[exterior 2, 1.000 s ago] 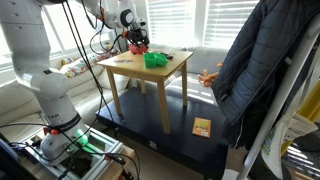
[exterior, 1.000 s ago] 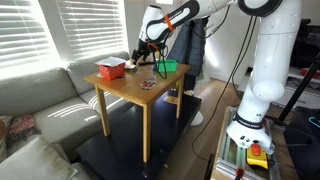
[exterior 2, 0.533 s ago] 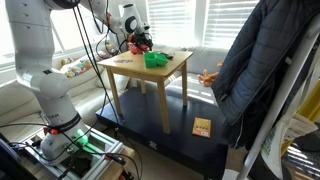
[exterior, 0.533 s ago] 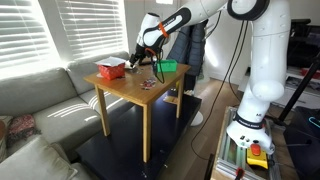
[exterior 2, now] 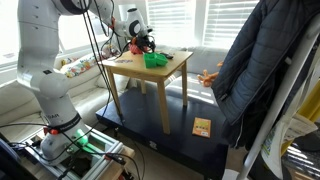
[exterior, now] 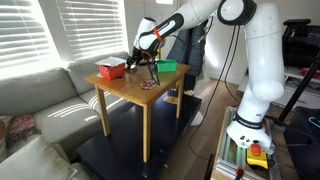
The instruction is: Put the cards in the green box
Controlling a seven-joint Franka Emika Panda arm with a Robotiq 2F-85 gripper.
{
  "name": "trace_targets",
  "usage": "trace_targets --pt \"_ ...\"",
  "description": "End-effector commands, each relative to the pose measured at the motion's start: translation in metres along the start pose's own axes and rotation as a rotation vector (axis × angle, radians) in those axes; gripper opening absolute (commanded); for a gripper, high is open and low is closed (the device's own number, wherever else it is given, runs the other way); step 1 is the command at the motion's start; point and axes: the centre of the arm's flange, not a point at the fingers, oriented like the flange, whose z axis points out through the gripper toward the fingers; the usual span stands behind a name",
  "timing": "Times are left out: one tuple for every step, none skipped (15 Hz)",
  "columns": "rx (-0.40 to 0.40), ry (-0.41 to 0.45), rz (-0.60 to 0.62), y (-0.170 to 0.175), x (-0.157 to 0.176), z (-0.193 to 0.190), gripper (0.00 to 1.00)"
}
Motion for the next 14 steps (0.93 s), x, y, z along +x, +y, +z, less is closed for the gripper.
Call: trace_targets --pt "0.015 0.022 -0.009 0.004 0.015 0.015 1.0" --pt "0.015 0.021 -0.009 0.005 0.016 0.016 1.0" --pt "0.016 0.017 -0.009 0.005 0.016 0.019 1.0" --pt "0.022 0.009 -0.003 0.004 0.016 0.02 1.0" --pt "0.023 0.008 -0.009 0.004 0.016 0.022 1.0" --pt "0.021 0.005 -0.012 0.004 0.016 0.024 1.0" --pt "0.018 0.003 -0.016 0.003 0.015 0.027 1.0" --pt "0.017 -0.002 -0.018 0.003 0.014 0.029 0.9" --pt "0.019 -0.006 -0.017 0.003 0.014 0.03 0.72" --pt "0.017 -0.005 -0.021 0.003 0.014 0.031 0.66" --pt "0.017 -0.006 -0.021 0.003 0.014 0.031 0.59" --pt "0.016 -0.008 -0.016 0.002 0.015 0.028 0.53" --pt "0.013 -0.016 -0.012 0.001 0.014 0.027 0.53" --pt "0.011 -0.021 -0.01 0.0 0.014 0.025 0.53"
